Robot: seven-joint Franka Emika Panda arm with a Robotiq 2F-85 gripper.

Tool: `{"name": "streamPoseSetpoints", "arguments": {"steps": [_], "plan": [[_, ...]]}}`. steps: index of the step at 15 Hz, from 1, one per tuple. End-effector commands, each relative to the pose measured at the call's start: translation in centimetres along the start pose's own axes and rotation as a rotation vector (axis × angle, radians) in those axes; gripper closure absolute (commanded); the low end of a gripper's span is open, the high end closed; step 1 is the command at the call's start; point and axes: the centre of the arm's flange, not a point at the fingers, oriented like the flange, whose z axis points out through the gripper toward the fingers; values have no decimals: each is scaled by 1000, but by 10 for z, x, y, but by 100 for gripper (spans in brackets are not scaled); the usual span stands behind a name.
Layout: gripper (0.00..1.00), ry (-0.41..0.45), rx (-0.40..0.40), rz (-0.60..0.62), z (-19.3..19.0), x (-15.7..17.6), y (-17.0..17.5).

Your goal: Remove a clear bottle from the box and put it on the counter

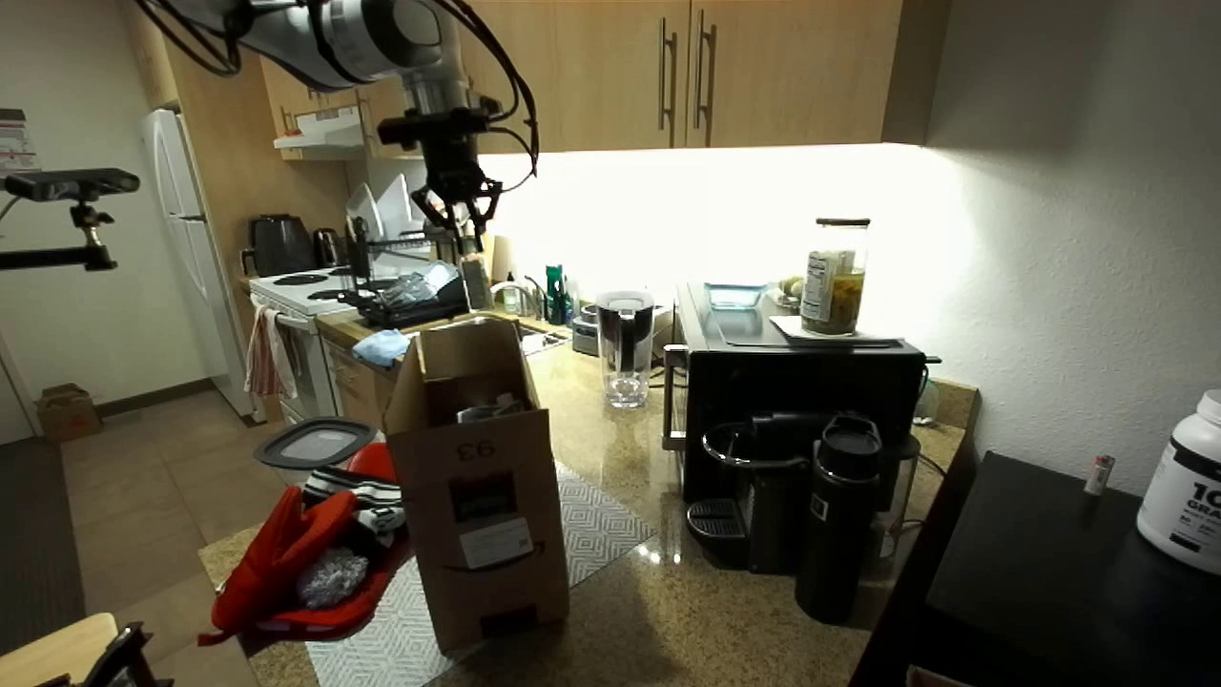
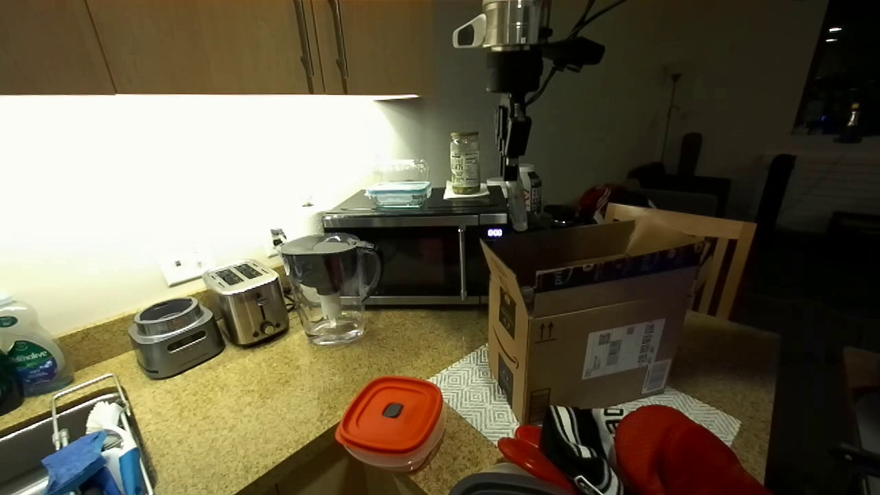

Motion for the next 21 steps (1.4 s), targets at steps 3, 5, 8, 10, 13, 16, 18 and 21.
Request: {"name": "streamPoseSetpoints", "arguments": {"steps": [3,5,8,10,13,16,18,21], "plan": [[94,-31,18,174,-3,-37,27],[94,-40,12,234,-1,-47,38],[94,-54,5,319,2,-64,55],[94,-65,4,375,5,-77,66],[94,-63,-2,432,14,-97,83],[94,-80,-15,479,23,-123,100],[94,-98,-15,508,30,-141,109],[94,-127,-7,553,37,-167,119]]}}
